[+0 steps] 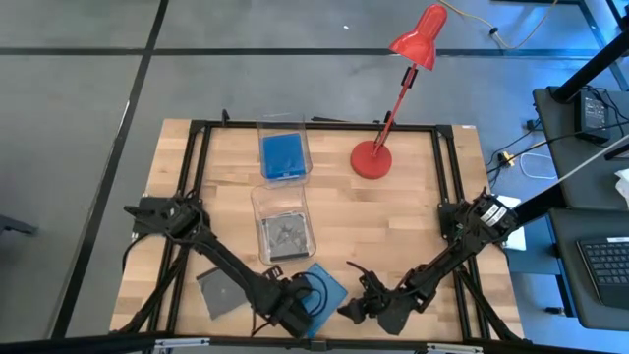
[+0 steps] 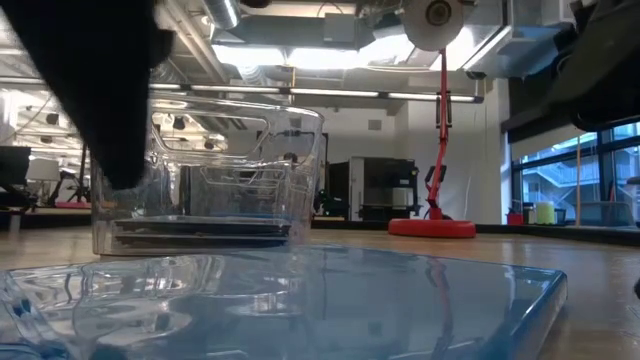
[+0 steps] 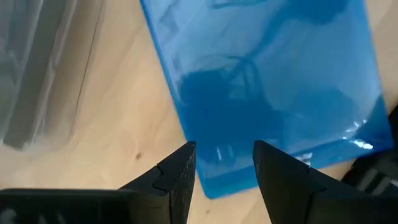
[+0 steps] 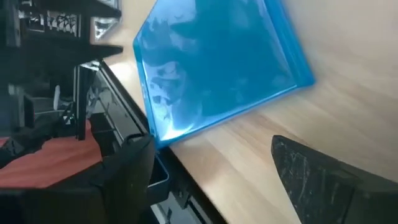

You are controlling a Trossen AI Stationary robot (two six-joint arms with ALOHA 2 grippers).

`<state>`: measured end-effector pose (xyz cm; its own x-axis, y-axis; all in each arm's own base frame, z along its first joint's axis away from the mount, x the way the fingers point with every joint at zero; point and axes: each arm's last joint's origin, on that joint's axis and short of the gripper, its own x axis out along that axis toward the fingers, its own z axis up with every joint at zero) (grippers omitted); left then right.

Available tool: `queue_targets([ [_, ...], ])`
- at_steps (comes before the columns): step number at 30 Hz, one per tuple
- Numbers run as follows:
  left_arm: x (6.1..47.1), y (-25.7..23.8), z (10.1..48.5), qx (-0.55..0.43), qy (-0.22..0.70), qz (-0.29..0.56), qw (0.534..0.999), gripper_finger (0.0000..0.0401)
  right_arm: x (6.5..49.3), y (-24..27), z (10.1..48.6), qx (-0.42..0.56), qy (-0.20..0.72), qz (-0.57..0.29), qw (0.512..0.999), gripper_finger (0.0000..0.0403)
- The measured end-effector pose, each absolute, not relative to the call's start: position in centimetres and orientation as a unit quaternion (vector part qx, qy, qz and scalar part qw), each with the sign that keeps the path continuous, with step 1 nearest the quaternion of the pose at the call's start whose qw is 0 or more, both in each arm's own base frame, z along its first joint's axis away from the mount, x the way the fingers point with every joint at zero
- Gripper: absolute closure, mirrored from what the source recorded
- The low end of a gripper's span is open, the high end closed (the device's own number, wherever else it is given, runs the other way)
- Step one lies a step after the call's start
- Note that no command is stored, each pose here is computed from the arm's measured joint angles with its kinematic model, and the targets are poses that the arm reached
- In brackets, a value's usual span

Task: Pick & place jewel cases by type
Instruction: Put the blue cd case into the top transparent bin

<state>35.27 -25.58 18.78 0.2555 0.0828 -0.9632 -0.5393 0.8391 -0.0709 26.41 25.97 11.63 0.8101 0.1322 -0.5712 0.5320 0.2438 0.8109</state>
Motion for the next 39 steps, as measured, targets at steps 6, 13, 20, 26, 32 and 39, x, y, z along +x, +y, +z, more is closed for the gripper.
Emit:
queue_targets([
  [6,34.9,-25.8,20.1,-0.192,0.587,0.155,0.771,0.0251,26.2,26.2,11.6,0.598,0.28,-0.132,0.739,0.0077],
  [13,29.7,-25.8,24.3,-0.116,0.587,0.218,0.771,0.0276,25.8,26.5,11.6,0.595,0.285,-0.129,0.74,0.0077],
  [20,29.7,-28.9,28.9,-0.164,0.417,0.079,0.89,0.0325,26.1,26.0,11.5,0.59,0.282,-0.141,0.743,0.0077],
  [26,31.4,-28.8,29.4,-0.112,0.4,0.004,0.91,0.0355,26.9,25.2,11.4,0.59,0.274,-0.153,0.744,0.0077],
  [32,29.4,-25.5,32.3,-0.088,0.443,0.011,0.892,0.0368,27.2,24.9,11.4,0.586,0.274,-0.154,0.747,0.0077],
  [39,22.9,-22.9,38.9,-0.084,0.258,0.067,0.96,0.0382,27.2,24.9,11.4,0.586,0.274,-0.153,0.747,0.0077],
])
